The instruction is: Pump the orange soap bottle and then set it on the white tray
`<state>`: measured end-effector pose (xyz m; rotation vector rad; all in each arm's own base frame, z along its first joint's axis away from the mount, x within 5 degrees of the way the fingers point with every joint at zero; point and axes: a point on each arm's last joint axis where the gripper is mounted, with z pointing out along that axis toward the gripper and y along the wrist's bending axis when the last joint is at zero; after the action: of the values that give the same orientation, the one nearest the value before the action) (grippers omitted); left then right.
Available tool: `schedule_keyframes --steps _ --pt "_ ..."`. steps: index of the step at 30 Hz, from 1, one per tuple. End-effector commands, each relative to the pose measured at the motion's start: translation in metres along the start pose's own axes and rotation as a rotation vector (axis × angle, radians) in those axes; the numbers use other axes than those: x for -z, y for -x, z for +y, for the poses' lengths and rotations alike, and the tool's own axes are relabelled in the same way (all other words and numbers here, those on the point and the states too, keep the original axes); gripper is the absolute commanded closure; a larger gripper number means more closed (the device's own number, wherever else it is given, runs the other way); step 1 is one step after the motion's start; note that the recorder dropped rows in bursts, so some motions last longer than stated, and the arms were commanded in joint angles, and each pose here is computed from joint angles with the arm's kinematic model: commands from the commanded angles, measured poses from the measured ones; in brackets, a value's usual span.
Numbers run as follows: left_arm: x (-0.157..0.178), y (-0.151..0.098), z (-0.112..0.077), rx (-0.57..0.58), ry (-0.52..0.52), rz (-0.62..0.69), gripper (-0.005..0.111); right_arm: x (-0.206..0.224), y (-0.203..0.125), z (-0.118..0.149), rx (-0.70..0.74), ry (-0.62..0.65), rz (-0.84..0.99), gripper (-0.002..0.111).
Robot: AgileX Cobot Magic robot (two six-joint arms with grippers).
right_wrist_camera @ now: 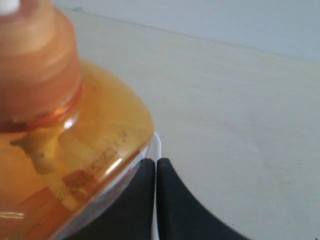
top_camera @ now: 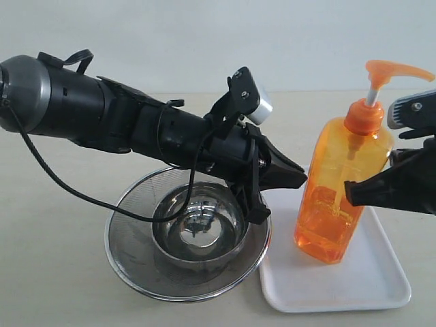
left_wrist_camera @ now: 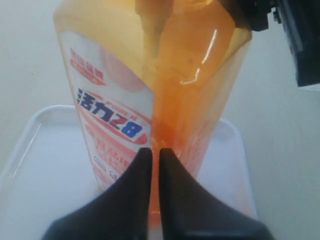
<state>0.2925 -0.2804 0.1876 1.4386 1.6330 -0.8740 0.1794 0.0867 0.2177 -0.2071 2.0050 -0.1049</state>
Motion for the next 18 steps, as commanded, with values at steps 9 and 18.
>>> schedule_keyframes --steps 9,18 --pt "-0.001 -0.002 0.008 -0.019 0.073 0.015 0.102 -0.001 0.003 0.004 0.097 0.038 0.003 0.108" --pt "-0.010 0.003 -0.005 -0.038 0.028 0.008 0.102 -0.006 0.001 -0.004 0.113 0.036 0.034 0.108"
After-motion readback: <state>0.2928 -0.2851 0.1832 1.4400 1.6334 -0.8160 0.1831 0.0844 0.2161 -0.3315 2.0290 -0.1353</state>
